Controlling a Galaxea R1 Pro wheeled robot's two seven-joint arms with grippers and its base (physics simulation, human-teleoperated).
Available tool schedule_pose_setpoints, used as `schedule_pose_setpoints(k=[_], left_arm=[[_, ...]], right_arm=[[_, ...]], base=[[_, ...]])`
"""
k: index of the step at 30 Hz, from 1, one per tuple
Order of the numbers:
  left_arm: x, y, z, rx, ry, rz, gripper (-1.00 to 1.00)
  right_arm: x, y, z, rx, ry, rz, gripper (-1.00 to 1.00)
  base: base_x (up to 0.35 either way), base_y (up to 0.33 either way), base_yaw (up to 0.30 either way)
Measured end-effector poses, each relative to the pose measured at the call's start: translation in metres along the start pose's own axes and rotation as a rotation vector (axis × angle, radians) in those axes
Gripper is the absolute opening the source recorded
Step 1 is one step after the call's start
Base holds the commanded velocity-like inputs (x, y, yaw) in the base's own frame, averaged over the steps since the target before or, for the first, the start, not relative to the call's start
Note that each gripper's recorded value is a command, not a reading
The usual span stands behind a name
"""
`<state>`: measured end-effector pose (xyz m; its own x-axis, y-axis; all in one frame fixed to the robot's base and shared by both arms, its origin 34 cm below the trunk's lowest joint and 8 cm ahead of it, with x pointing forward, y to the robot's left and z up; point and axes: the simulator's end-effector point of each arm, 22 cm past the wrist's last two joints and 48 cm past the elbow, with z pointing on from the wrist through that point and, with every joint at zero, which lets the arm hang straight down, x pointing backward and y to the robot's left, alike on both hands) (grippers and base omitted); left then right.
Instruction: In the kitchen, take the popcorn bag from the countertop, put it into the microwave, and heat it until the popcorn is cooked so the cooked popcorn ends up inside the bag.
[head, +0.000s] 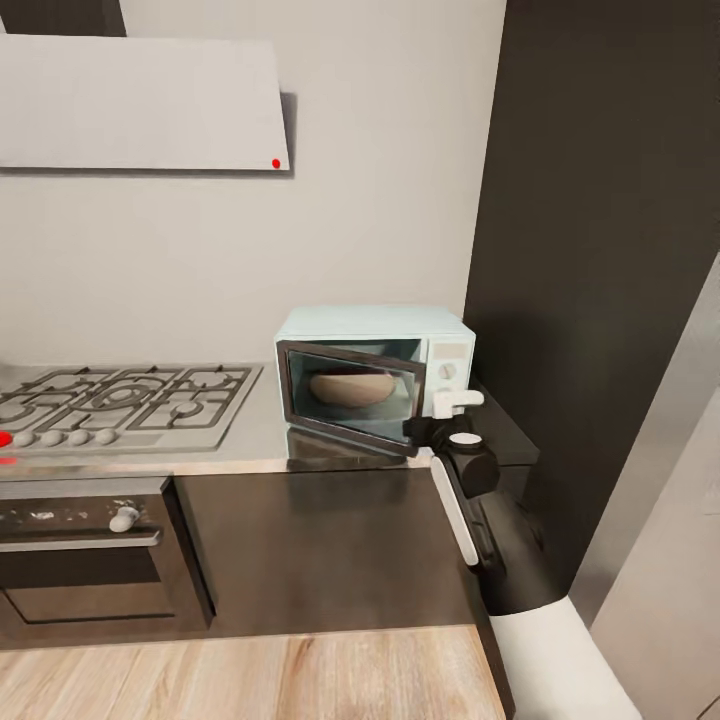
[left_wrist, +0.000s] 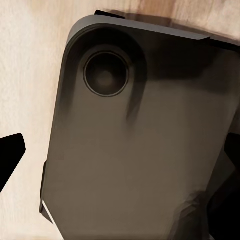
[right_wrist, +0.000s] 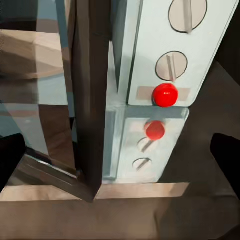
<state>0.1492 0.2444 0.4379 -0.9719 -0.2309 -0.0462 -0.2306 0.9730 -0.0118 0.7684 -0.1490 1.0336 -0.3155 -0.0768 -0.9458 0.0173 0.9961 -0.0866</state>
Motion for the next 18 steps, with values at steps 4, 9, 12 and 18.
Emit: schedule_pose_setpoints(k=[4, 9, 12, 18], left_arm=[[0.0, 0.0, 0.0, 0.0, 0.0, 0.0, 1.0], [0.0, -0.001, 0.0, 0.001, 0.0, 0.0, 1.0], [0.0, -0.001, 0.0, 0.001, 0.0, 0.0, 1.0], [0.0, 0.0, 0.0, 0.0, 0.0, 0.0, 1.0]], right_arm=[[0.0, 0.001, 0.0, -0.004, 0.002, -0.001, 1.0], [0.006, 0.003, -0.003, -0.016, 0.036, -0.011, 1.0], [0.009, 0.008, -0.006, -0.042, 0.059, -0.016, 1.0], [0.014, 0.01, -0.012, -0.096, 0.102, -0.038, 1.0]], base=[[0.0, 0.0, 0.0], [0.0, 0.0, 0.0], [0.0, 0.0, 0.0], [0.0, 0.0, 0.0]])
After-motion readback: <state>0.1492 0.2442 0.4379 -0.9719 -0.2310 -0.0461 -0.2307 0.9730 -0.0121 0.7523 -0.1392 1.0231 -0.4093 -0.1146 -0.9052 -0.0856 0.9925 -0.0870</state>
